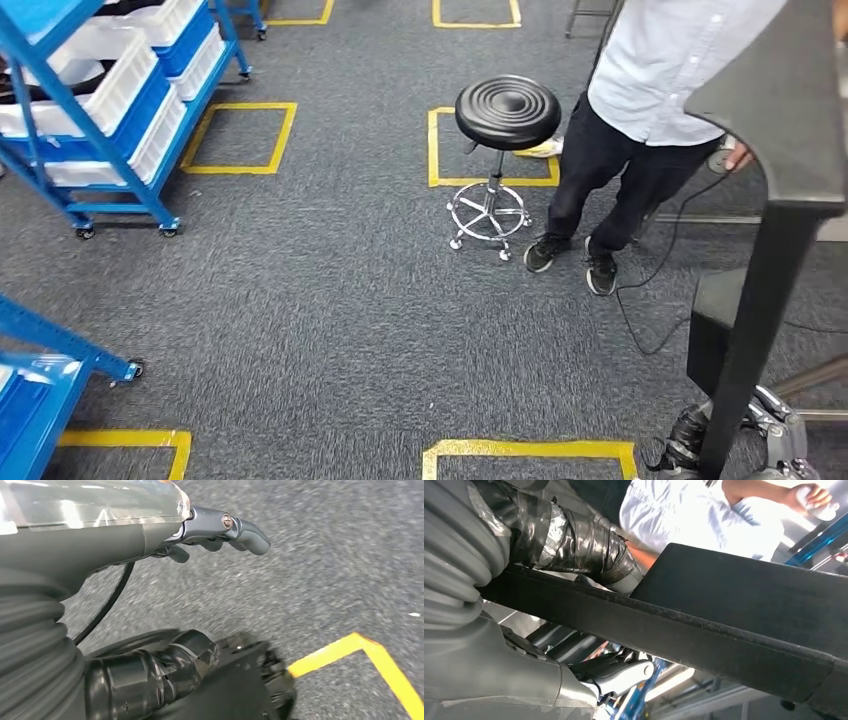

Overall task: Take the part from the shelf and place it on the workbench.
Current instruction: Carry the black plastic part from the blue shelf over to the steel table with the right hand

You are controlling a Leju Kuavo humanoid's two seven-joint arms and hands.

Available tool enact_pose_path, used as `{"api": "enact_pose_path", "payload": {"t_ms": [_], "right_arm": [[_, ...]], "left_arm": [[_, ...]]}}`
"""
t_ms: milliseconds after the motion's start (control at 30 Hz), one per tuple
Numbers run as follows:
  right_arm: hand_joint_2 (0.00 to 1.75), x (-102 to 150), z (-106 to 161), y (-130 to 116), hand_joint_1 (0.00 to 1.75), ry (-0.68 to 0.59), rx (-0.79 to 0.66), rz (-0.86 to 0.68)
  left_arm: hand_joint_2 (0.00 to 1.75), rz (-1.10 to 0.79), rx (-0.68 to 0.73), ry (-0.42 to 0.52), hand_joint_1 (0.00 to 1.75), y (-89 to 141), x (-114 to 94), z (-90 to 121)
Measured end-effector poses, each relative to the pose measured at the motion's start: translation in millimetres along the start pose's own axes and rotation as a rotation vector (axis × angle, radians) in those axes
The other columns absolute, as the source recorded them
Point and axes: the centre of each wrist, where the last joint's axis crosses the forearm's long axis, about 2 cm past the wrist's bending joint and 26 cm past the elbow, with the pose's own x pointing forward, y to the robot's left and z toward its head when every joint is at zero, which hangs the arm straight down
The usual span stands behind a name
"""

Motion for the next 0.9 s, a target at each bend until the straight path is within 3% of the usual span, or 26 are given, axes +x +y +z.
{"api": "enact_pose_path", "payload": {"t_ms": [900], "right_arm": [[1.75, -0.8, 1.6, -0.6, 1.75, 0.004, 0.006, 0.006]], "left_arm": [[1.75, 0.000, -0.016, -0.001, 0.00, -0.8, -1.6, 0.9]]}}
